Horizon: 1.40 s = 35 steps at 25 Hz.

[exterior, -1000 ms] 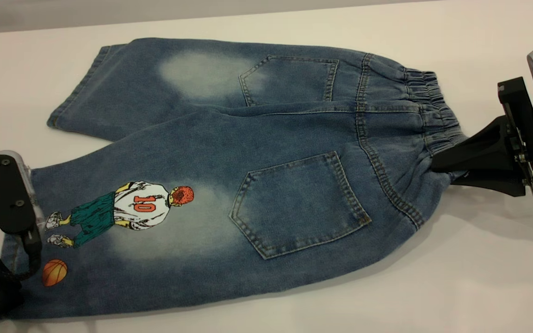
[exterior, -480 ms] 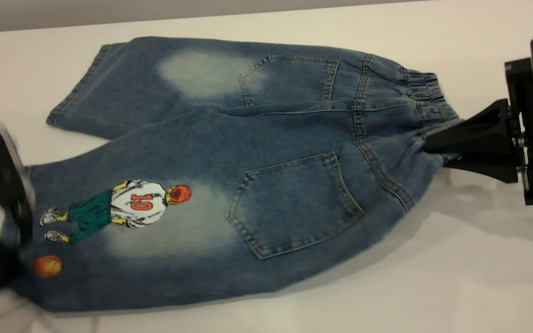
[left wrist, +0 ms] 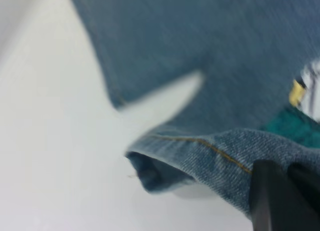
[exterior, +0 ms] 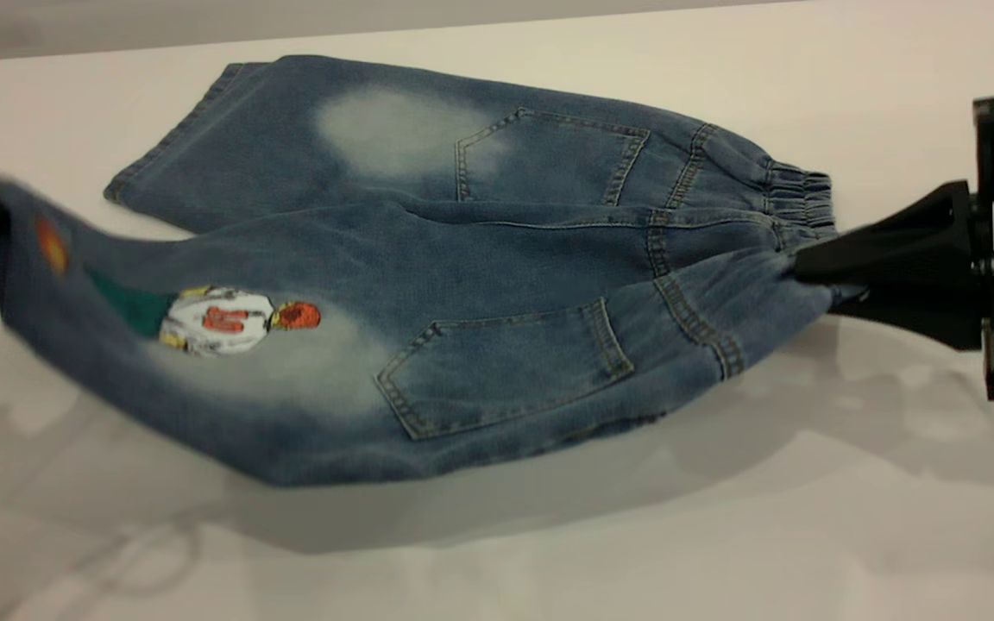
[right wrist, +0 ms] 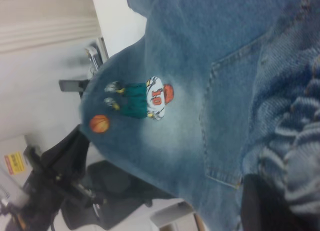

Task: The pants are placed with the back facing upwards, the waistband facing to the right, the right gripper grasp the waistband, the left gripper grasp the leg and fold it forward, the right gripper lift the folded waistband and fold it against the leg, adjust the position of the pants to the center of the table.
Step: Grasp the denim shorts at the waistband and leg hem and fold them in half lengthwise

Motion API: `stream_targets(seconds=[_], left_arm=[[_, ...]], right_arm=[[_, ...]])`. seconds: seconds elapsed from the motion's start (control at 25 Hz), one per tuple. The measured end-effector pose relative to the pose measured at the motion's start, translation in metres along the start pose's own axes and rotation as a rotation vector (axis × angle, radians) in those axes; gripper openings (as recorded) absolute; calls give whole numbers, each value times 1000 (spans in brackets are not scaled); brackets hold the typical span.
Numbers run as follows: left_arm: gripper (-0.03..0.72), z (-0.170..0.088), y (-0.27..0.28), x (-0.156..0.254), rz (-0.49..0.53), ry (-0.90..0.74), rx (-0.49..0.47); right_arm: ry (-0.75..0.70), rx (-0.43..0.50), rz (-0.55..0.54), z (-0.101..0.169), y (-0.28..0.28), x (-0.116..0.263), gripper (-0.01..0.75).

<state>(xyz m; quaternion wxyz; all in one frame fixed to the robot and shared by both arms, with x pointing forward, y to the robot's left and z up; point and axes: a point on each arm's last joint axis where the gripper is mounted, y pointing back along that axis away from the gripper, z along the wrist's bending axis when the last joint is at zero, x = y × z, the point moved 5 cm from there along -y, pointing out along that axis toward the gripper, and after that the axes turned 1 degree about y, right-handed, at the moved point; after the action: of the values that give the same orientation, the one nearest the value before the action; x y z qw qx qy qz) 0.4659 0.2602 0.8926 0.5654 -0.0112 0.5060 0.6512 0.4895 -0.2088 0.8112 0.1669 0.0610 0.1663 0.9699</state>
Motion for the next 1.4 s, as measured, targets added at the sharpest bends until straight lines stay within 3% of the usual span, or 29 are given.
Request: stream_targets(seconds=[0.24, 0.56, 0.84, 1.4], left_arm=[[39, 26, 0, -24, -121, 62, -134], [38, 64, -23, -43, -164, 106, -249], [38, 82, -66, -52, -150, 110, -252], [36, 104, -144, -67, -144, 109, -246]], right_arm=[[-47, -12, -20, 14, 3, -7, 54], [-129, -35, -48, 28, 4, -27, 54], [-189, -67, -76, 44, 3, -59, 54], [-253, 91, -224, 33, 5, -104, 56]])
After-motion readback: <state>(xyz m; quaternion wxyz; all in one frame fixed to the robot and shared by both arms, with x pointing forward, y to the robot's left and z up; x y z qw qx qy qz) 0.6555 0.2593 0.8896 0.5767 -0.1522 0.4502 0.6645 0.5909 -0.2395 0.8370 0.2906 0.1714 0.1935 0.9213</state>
